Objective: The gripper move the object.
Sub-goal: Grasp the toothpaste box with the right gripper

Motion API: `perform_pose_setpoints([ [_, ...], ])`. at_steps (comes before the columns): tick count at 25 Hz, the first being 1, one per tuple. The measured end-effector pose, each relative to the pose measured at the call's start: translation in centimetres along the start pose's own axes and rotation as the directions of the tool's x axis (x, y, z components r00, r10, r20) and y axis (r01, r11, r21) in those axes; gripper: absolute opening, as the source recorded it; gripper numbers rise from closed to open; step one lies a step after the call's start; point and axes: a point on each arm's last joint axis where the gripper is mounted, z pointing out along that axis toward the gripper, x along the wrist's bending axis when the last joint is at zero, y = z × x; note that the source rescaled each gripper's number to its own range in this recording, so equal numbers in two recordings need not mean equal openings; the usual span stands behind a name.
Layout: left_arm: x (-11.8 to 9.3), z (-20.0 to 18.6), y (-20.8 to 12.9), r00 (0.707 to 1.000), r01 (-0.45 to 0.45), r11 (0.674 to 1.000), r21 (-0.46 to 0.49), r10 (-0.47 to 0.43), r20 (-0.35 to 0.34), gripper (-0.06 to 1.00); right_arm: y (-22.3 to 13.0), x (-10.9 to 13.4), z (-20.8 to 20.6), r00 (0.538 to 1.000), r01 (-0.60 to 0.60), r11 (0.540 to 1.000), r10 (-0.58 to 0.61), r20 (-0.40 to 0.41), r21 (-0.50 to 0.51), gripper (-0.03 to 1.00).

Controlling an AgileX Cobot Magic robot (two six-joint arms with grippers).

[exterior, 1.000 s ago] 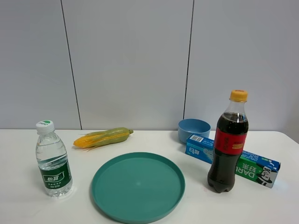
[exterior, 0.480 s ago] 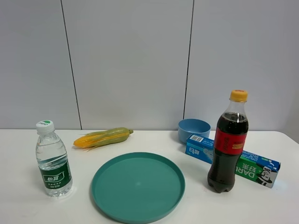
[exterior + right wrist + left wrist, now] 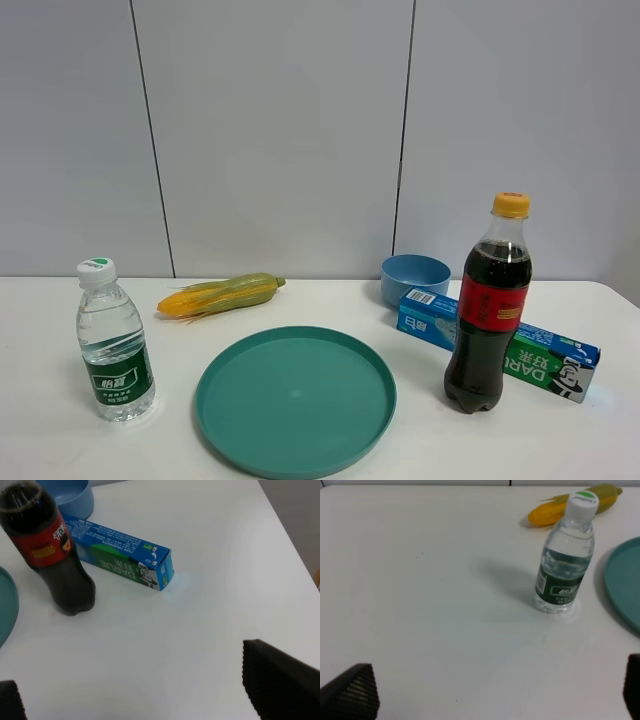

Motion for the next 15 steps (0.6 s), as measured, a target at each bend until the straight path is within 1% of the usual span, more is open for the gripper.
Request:
perform_pose_setpoints([
  [9, 0.0, 0.0, 0.0, 1.000, 0.000, 1.000, 0.000, 0.000, 0.000, 1.00, 0.1, 0.0, 0.1, 1.000, -0.002, 1.000, 0.002, -0.002, 0.012, 0.79],
  [12, 0.0, 0.0, 0.0, 1.000, 0.000, 1.000, 0.000, 0.000, 0.000, 1.00, 0.5, 0.0, 1.1, 1.000, 0.028, 0.996, -0.027, -0.009, 0.080, 0.79],
  [15, 0.0, 0.0, 0.0, 1.000, 0.000, 1.000, 0.000, 0.000, 0.000, 1.00, 1.6, 0.0, 2.3, 0.992, 0.128, 0.976, -0.124, -0.036, 0.178, 0.79],
])
